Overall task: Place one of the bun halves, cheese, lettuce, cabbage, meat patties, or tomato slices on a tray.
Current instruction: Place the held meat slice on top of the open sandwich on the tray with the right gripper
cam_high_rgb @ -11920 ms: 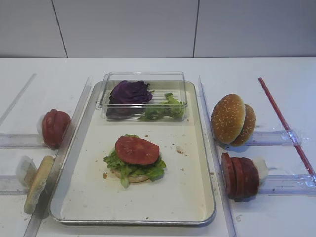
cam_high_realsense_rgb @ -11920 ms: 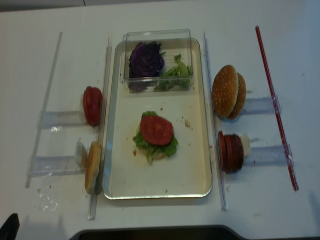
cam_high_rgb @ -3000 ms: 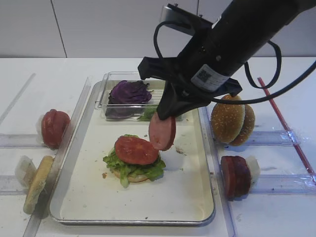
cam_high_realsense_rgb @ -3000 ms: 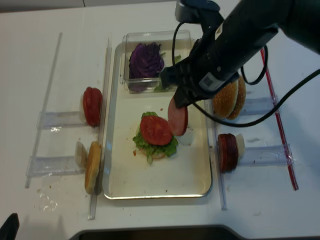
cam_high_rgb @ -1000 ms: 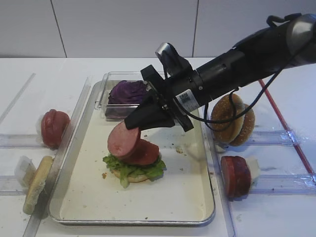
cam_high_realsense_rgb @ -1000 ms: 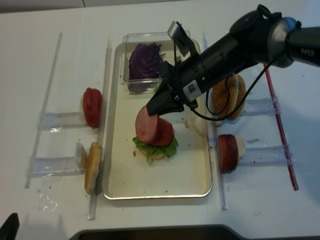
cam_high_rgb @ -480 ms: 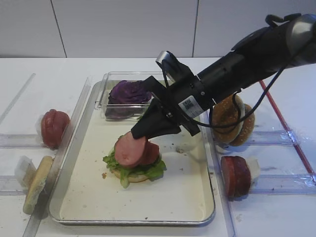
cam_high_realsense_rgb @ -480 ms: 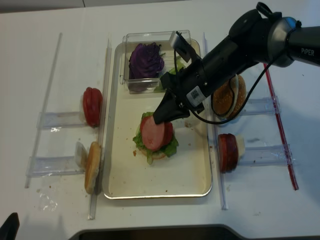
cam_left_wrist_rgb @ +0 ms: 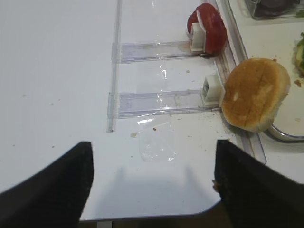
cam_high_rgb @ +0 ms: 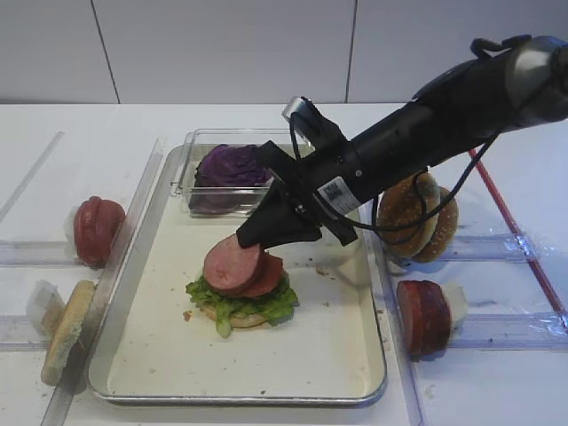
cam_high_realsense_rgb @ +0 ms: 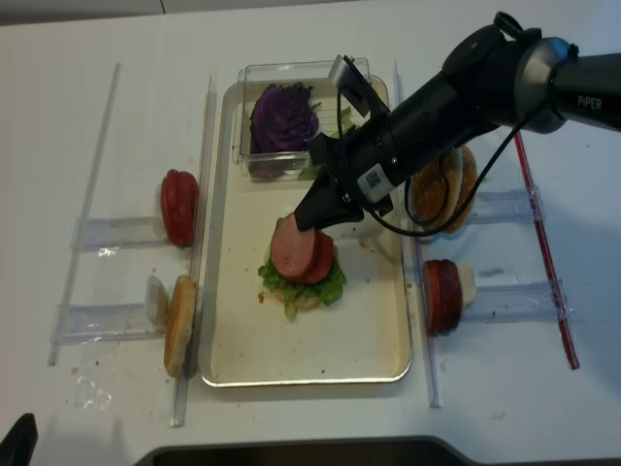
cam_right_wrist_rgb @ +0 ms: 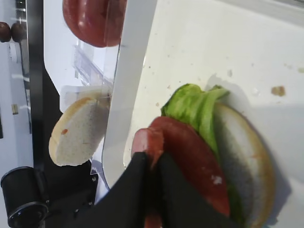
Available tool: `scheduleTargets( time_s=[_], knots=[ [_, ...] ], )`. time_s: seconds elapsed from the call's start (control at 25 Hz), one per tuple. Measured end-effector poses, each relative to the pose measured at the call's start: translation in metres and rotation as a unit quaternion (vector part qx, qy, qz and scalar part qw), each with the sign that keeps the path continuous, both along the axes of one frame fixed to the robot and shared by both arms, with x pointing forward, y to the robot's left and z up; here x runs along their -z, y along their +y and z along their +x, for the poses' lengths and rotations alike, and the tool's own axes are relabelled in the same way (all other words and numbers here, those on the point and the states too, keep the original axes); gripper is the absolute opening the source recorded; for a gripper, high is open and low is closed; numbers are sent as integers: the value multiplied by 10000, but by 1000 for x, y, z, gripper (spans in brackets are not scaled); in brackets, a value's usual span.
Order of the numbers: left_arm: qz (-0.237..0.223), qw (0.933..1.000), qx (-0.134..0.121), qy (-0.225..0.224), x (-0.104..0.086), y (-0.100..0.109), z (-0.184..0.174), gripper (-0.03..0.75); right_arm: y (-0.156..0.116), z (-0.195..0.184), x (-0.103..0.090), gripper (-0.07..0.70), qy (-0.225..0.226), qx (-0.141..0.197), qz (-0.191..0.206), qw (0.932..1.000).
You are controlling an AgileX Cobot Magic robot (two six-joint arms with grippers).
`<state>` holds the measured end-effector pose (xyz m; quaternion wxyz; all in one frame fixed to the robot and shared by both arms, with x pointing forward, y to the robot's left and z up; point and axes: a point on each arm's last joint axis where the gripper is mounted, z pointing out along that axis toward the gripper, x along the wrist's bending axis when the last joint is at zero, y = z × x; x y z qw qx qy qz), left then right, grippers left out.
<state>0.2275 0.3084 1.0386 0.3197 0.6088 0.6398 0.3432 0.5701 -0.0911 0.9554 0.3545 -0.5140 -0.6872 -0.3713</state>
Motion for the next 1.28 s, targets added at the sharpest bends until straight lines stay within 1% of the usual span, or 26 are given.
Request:
scheduleTargets(
  time_s=[0.2,0.28,0.36,0.4,0.52,0.6,0.68,0.84,1.28],
  knots=[
    [0,10000,0,0,0,0,0,489,0,0,3,80,50,7,-16,10000],
    [0,10000,0,0,0,0,0,489,0,0,3,93,69,17,-18,10000],
    [0,10000,0,0,0,0,0,489,0,0,3,151,73,10,-14,10000],
    [0,10000,0,0,0,0,0,489,0,0,3,192,96,13,-12,10000],
    [0,10000,0,0,0,0,0,489,0,-1,3,375,185,17,0,9998],
    [0,10000,0,0,0,0,0,489,0,-1,2,472,249,26,17,9997],
    [0,10000,0,0,0,0,0,489,1,-1,2,514,327,81,27,9994],
    [0,10000,0,0,0,0,0,489,1,-1,1,540,428,90,58,9990],
    [0,10000,0,0,0,0,0,489,1,-2,1,541,578,135,42,9982]
  ],
)
